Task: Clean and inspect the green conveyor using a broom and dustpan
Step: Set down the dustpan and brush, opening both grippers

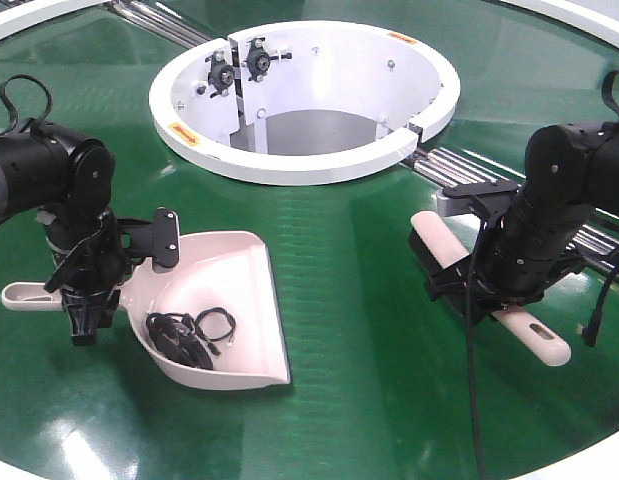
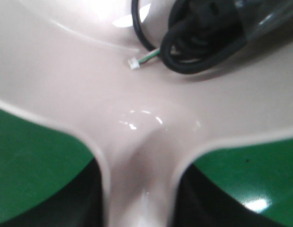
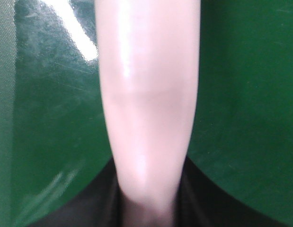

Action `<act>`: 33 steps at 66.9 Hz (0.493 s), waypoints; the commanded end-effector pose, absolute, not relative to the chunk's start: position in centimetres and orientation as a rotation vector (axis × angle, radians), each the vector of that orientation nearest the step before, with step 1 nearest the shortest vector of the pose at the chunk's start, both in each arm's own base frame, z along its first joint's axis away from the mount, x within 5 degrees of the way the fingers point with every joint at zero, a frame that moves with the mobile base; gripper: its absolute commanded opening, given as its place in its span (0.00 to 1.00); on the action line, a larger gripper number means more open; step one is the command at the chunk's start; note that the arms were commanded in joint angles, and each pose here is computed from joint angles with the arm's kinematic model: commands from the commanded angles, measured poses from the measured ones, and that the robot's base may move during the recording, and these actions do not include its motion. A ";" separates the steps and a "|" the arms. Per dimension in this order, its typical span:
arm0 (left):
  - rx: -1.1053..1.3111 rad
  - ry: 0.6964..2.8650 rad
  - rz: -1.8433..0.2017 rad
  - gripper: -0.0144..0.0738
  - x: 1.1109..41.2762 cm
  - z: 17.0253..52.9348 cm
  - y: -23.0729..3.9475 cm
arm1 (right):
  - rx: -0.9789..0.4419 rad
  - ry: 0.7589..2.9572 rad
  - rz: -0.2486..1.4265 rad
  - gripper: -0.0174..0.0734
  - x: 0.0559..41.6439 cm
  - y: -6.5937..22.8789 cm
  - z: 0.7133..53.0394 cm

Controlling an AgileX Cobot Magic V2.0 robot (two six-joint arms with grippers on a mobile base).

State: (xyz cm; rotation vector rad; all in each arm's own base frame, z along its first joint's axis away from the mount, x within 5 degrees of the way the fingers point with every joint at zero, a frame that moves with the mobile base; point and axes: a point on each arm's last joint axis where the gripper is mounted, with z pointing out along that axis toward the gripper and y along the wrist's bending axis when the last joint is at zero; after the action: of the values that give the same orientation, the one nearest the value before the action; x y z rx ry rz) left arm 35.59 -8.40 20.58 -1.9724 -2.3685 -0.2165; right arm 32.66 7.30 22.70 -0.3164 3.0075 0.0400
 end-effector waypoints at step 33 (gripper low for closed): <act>-1.960 -2.481 -0.139 0.80 35.1 23.0 -9.0 | -0.293 2.901 0.045 0.21 33.0 7.1 24.8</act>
State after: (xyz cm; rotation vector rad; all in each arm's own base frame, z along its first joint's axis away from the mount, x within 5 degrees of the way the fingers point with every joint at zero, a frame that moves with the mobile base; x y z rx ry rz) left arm 35.46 -8.69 20.54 -1.9589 -2.3967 -0.1655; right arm 32.81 7.33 22.71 -0.3058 2.9920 0.0426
